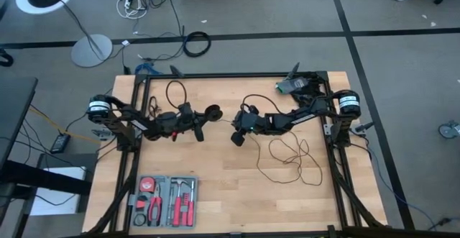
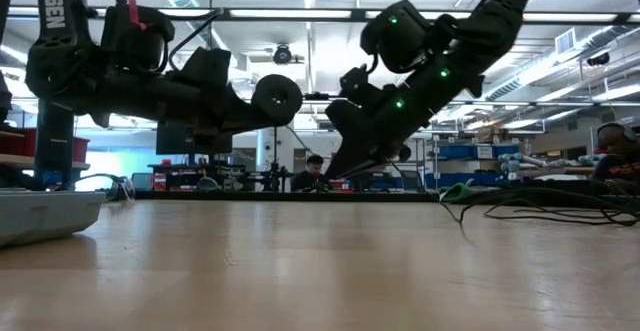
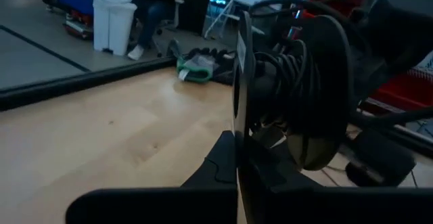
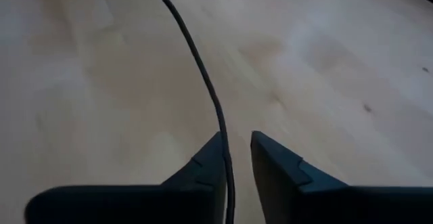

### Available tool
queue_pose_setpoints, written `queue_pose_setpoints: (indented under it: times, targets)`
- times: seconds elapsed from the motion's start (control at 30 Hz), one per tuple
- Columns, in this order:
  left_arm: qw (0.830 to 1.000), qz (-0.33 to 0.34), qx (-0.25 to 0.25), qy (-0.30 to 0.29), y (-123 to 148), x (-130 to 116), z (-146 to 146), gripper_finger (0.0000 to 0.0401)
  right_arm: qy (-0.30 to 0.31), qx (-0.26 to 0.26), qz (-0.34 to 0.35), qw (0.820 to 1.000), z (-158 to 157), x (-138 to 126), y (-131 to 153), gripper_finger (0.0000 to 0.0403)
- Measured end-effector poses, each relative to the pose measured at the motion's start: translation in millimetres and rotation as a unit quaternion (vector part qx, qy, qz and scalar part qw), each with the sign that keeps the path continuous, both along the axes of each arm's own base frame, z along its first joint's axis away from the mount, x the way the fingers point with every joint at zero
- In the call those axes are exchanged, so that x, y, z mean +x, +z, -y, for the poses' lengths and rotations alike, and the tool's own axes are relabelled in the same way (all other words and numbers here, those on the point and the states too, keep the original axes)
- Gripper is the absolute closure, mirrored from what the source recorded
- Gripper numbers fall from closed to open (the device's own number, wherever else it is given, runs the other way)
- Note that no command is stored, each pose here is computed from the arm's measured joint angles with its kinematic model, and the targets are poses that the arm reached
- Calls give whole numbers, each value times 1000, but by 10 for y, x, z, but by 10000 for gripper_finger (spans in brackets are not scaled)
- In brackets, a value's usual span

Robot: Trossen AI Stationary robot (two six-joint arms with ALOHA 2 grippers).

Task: Coil cords
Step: Coil the black wire on the spool

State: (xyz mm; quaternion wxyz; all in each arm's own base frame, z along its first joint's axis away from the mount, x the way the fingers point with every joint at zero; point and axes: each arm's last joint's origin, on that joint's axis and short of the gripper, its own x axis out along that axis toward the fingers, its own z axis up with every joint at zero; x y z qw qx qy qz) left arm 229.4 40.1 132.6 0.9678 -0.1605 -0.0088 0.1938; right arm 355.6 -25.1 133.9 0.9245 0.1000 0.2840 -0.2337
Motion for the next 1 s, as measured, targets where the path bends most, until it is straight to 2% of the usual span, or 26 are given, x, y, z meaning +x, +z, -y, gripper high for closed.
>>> queue_pose_setpoints:
  times: [0.27,0.57,0.7,0.87,1.0]
  targets:
    - [1000,-7,-22,-16,-59,-69,20,398,30,-3,98,995,-185,-156,-74,302]
    - [999,-10,-24,-36,-66,-66,32,398,33,-2,197,980,-213,-421,-141,299]
    - [999,-10,-24,-36,-66,-66,32,398,37,-6,206,978,-213,-399,-109,298]
    - [999,-14,-25,-36,-74,-66,33,398,69,-52,219,972,-194,-253,42,296]
    - [998,-14,-26,-47,-74,-64,38,398,56,-59,230,970,-59,-201,107,296]
